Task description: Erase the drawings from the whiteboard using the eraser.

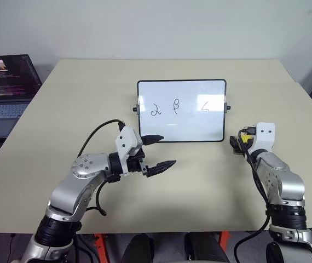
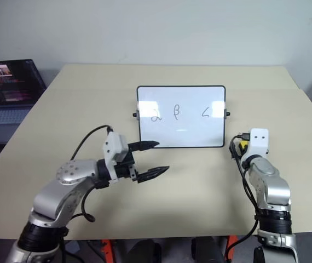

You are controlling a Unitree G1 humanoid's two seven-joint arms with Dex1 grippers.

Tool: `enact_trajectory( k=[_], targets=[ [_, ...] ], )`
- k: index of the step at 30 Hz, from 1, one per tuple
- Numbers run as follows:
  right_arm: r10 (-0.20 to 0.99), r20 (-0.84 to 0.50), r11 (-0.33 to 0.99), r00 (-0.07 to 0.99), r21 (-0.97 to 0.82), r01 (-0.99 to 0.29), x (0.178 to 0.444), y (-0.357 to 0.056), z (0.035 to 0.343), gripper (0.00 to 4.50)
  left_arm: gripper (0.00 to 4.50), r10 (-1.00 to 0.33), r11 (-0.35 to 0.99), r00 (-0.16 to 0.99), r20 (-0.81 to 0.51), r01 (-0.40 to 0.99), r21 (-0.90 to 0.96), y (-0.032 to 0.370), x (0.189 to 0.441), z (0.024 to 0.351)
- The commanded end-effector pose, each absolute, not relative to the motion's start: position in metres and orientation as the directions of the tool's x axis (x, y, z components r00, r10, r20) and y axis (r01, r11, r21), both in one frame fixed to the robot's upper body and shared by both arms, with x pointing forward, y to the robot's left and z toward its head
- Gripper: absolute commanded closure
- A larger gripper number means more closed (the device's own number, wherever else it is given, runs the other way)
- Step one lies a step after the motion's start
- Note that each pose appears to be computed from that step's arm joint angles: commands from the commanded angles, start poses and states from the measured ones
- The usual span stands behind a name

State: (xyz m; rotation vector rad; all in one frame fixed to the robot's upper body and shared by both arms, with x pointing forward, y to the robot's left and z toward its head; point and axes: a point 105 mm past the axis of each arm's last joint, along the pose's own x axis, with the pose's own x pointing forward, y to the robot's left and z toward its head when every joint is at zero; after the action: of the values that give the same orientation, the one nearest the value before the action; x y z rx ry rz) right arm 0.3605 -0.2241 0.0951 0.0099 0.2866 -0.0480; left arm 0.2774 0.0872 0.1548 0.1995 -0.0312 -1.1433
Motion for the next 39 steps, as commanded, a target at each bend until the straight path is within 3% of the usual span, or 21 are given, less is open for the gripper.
enact_trajectory(
  k=[1,33,39],
  targets=[
    [-0.041,-0.240,0.999,0.970,0.008,0.044,0.363,-0.223,0.107,0.02,0.00,-0.914,0.389,0.405,-0.039,0.898,0.203,0.083,0.274,0.163],
    [-0.079,-0.245,0.996,0.966,0.012,0.085,0.366,-0.229,0.104,0.02,0.00,-0.886,0.455,0.462,0.045,0.846,0.277,0.087,0.283,0.185],
    [-0.086,-0.240,0.996,0.967,0.008,0.091,0.367,-0.231,0.106,0.02,0.00,-0.849,0.510,0.526,0.049,0.793,0.333,0.099,0.292,0.189]
  ],
)
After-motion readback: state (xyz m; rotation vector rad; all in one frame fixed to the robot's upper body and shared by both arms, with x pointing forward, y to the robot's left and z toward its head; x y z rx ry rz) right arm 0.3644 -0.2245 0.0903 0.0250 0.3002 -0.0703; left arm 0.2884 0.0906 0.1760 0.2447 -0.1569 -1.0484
